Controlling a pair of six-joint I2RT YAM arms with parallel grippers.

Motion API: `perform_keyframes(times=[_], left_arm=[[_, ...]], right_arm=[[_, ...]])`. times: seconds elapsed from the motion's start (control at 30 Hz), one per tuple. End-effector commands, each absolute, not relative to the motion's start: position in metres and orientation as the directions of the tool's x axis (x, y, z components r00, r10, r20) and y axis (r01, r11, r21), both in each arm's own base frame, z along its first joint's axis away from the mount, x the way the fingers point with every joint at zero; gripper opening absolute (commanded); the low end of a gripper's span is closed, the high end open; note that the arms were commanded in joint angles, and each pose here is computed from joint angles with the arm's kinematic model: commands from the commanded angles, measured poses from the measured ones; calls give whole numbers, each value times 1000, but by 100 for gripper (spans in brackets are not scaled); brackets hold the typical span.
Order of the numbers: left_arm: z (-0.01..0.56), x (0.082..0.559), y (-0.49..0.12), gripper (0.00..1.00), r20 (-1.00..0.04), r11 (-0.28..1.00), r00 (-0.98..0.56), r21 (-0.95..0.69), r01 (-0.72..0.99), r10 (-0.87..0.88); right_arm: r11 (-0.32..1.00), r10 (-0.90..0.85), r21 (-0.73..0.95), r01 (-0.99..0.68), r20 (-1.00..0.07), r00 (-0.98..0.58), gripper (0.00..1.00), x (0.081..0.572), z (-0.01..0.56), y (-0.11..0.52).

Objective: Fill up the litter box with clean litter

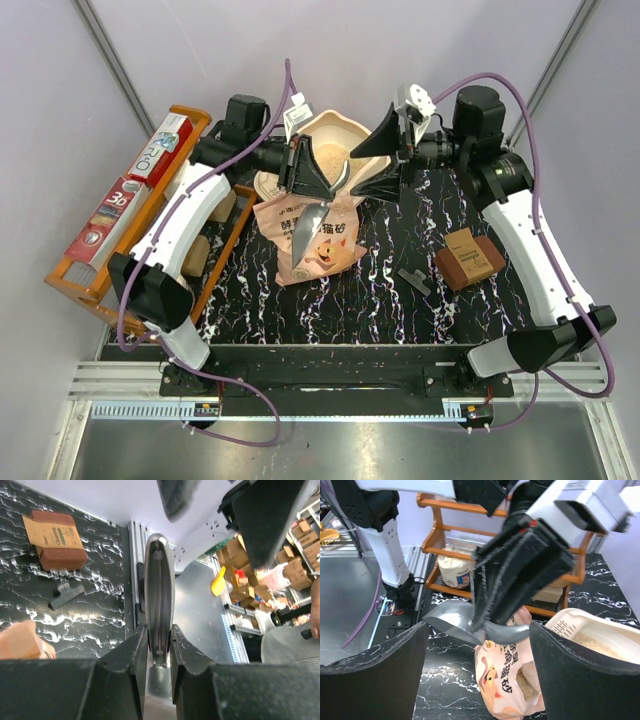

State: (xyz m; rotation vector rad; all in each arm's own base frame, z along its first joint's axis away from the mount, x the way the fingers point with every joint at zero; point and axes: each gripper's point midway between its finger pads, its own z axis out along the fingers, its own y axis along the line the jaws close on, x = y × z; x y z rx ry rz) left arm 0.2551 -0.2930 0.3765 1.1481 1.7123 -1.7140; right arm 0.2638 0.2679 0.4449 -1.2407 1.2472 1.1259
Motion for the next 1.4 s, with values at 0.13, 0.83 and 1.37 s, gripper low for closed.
perform_keyframes(times=[0.13, 0.83, 1.37], left_arm=[[433, 232, -288, 0, -851, -311, -492, -525, 793, 183], [433, 223, -291, 0, -880, -297, -455, -473, 829, 133], [423, 264, -301, 0, -917, -77, -393, -397, 915, 65]], right_arm=[[-57, -13, -78, -995, -997, 79, 86, 256, 445, 290], [146, 110, 168, -975, -982, -153, 77, 293, 453, 296], [35, 65, 232, -972, -971, -229, 0, 281, 442, 302]])
